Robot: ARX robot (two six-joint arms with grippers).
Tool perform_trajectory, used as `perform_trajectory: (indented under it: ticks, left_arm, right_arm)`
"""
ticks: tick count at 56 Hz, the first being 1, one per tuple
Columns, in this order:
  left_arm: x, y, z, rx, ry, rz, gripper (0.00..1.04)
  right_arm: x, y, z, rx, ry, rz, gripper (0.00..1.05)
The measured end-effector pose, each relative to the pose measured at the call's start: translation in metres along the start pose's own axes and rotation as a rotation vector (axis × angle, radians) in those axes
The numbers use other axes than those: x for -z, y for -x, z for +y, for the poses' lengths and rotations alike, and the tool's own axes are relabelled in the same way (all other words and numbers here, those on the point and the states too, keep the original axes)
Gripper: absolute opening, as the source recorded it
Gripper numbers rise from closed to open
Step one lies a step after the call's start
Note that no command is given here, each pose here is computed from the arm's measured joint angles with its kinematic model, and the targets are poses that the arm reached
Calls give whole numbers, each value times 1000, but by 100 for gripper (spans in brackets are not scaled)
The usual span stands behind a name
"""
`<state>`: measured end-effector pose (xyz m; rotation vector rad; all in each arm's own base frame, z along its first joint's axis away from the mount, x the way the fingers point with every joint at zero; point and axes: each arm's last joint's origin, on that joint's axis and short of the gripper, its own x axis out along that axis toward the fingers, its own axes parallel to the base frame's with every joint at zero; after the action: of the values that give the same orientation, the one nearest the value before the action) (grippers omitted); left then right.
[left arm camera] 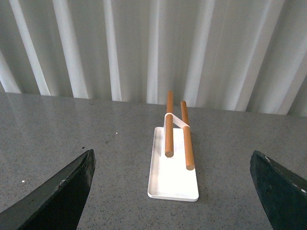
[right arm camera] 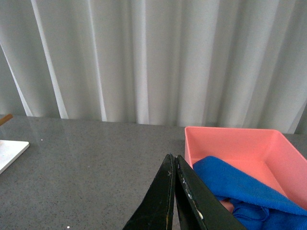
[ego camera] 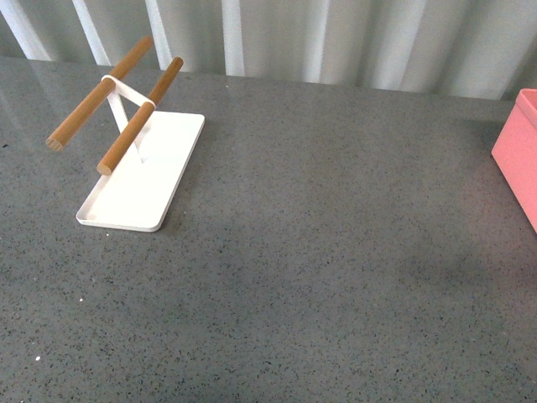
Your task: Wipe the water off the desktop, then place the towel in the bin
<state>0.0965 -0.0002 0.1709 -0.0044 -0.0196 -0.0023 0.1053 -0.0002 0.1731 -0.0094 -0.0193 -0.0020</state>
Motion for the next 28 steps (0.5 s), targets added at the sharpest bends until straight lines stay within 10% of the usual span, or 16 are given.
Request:
perform_trajectory:
  ticks: [21, 28]
  left_arm:
    - [0, 0, 0, 0, 0, -1, 98]
    - [0, 0, 0, 0, 0, -1, 98]
  right_arm:
    - [2, 9, 0, 0, 0, -1, 3]
    - [2, 9, 0, 0, 0, -1, 21]
